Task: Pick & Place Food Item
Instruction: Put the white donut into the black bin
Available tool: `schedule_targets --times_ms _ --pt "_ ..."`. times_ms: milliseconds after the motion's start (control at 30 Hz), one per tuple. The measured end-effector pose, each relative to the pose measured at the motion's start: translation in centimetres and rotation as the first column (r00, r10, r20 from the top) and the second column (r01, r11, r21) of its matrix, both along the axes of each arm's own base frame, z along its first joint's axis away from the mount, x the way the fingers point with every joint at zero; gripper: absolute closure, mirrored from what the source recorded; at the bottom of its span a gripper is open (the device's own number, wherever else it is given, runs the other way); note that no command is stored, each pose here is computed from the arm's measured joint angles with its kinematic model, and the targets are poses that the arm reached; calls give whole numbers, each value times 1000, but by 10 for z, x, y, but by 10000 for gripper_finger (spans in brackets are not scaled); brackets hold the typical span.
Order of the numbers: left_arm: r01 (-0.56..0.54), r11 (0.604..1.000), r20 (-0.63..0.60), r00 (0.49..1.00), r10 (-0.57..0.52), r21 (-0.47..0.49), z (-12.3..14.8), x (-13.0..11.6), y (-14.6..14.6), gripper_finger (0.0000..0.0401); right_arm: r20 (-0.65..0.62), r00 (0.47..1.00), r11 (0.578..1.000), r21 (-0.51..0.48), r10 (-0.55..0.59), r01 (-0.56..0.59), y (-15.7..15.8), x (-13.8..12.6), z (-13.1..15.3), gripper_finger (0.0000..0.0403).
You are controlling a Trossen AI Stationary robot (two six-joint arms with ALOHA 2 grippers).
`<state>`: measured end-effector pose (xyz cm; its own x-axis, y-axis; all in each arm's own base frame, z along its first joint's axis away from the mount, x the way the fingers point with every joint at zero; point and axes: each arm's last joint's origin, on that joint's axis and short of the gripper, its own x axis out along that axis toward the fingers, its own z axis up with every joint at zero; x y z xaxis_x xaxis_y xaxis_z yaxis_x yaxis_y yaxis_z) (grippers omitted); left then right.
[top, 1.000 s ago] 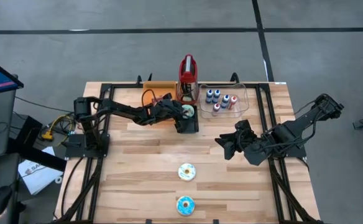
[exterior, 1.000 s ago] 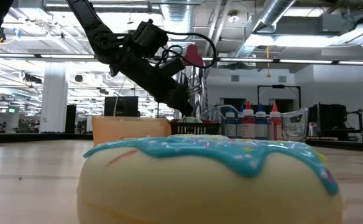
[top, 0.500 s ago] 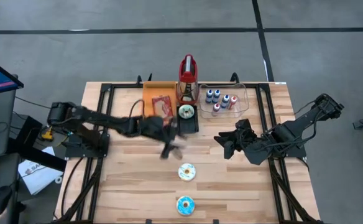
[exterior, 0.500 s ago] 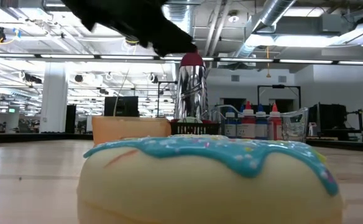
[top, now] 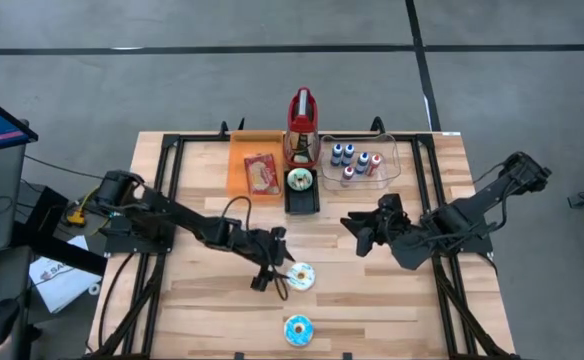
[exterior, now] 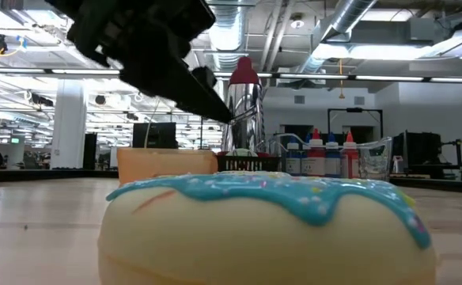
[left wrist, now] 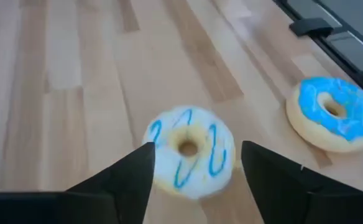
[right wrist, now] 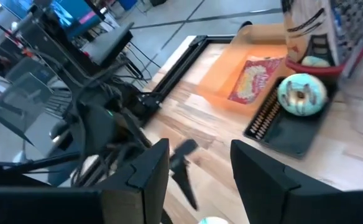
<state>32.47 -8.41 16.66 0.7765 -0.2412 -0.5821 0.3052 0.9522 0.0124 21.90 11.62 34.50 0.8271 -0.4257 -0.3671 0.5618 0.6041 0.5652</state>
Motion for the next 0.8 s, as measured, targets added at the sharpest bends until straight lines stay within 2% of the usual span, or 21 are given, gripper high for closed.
schedule_targets --times_ms 100,267,467,633,800 --pt "-36 999 20 999 36 34 -8 4 -5 157 20 1000 1000 14 6 -6 6 7 -3 239" --pt "-92 995 75 993 90 34 -10 11 0 157 47 999 999 33 15 -17 15 16 -7 239" --pt "-113 993 18 993 113 23 -31 19 4 160 52 997 999 17 49 -50 21 18 -7 239" --pt "-106 994 18 994 105 20 -36 40 -2 160 62 996 998 13 66 -67 25 16 -6 239" --pt "-106 993 -60 992 109 52 -46 48 -1 161 72 994 997 16 79 -80 29 14 -5 239"
